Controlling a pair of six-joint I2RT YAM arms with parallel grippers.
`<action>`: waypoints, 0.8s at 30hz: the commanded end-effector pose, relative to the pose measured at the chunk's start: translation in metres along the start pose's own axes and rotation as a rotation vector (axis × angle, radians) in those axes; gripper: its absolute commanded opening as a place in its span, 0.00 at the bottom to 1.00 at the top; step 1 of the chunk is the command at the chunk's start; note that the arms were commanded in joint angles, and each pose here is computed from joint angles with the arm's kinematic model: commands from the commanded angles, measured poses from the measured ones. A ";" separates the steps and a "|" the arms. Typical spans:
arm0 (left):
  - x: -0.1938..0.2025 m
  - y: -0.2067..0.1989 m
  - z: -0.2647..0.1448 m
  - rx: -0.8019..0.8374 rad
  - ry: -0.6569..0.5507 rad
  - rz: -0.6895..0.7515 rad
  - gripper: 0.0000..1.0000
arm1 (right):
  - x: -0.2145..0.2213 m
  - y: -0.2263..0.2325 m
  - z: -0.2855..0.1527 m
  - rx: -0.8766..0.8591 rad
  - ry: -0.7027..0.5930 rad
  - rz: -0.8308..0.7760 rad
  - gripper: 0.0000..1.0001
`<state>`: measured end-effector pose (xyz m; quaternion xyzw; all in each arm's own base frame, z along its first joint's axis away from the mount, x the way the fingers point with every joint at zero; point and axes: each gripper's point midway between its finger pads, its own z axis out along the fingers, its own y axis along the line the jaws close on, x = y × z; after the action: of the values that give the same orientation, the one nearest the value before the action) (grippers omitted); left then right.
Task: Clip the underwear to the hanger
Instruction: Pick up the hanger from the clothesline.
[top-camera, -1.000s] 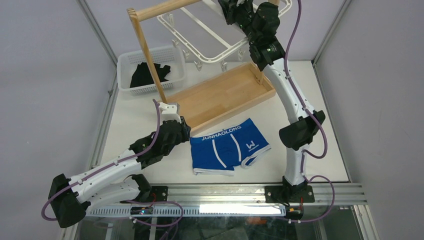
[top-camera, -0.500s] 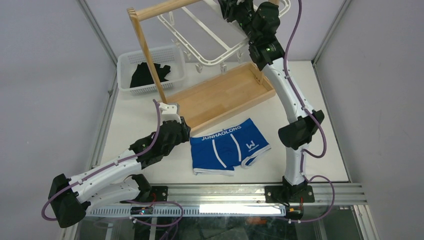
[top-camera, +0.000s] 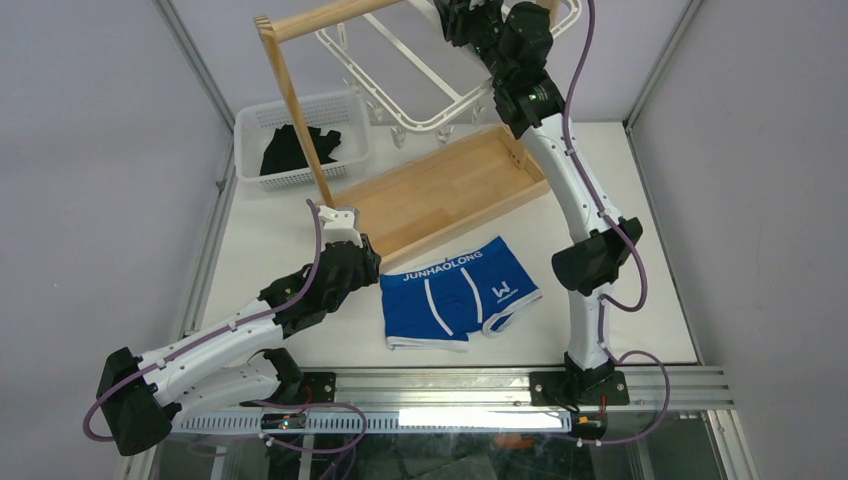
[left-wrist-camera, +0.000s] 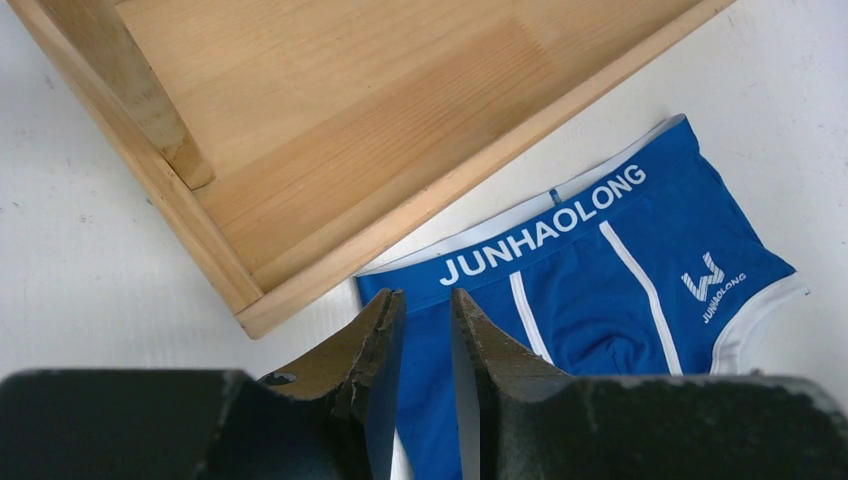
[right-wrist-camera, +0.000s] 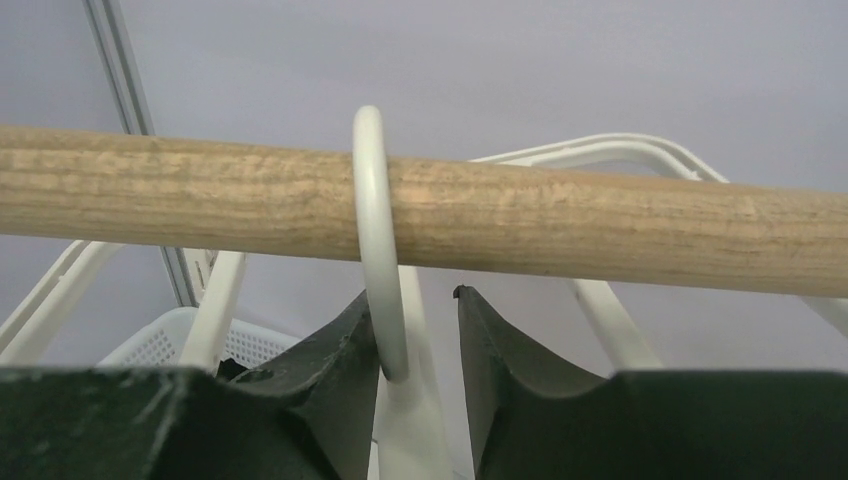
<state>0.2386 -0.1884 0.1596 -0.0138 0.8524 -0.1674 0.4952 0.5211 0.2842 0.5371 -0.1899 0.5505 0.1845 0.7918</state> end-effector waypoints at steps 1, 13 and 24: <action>-0.013 0.000 -0.001 -0.004 -0.041 -0.010 0.25 | -0.010 -0.008 -0.001 0.041 -0.008 -0.017 0.36; -0.012 0.002 -0.001 -0.012 -0.041 -0.007 0.25 | 0.018 -0.011 0.001 0.067 0.069 -0.028 0.34; -0.010 0.006 -0.003 -0.021 -0.046 -0.012 0.25 | 0.006 -0.007 0.001 0.058 0.040 -0.045 0.01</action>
<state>0.2383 -0.1861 0.1579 -0.0145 0.8537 -0.1621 0.4947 0.5334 0.2903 0.5046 -0.1983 0.5888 0.1578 0.7676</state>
